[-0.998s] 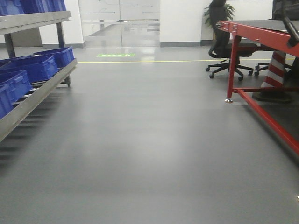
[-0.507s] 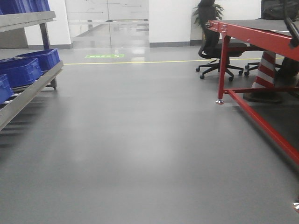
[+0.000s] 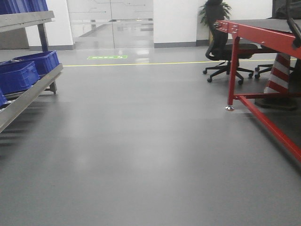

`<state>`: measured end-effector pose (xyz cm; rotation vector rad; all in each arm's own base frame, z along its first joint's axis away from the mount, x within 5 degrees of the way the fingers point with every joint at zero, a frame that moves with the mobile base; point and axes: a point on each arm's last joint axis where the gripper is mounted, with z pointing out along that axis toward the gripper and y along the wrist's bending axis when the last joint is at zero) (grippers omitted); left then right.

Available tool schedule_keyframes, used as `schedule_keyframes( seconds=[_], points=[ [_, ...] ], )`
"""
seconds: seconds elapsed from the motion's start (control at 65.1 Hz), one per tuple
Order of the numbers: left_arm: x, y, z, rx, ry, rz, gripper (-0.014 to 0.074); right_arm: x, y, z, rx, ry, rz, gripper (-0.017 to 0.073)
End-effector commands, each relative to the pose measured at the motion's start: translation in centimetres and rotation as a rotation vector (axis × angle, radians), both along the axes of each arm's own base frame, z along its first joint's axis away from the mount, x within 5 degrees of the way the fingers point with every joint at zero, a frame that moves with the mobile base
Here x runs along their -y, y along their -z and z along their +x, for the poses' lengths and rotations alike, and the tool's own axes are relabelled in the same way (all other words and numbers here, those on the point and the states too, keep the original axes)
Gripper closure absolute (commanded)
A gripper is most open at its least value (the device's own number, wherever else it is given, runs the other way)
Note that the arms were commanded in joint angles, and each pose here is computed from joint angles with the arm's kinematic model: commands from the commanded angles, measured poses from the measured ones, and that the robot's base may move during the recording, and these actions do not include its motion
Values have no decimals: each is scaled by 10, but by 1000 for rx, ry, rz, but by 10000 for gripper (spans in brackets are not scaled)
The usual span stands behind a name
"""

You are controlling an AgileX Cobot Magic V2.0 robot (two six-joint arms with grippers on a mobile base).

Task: Move two blue bins to right shelf middle
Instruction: 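Hold the teal bin and drive up to the shelving rack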

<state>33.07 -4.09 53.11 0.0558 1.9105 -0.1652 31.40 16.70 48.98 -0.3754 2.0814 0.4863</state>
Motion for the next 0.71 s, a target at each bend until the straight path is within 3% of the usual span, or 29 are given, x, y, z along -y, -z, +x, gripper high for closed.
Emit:
schedule_keyframes(
  seconds=[0.0, 0.691],
  points=[
    [2, -13, -5, 83, 15, -49, 704, -1, -10, -5, 48, -27, 24, 711],
    [2, -13, -5, 83, 15, -49, 704, -1, -12, -4, 68, -24, 36, 711]
  ],
)
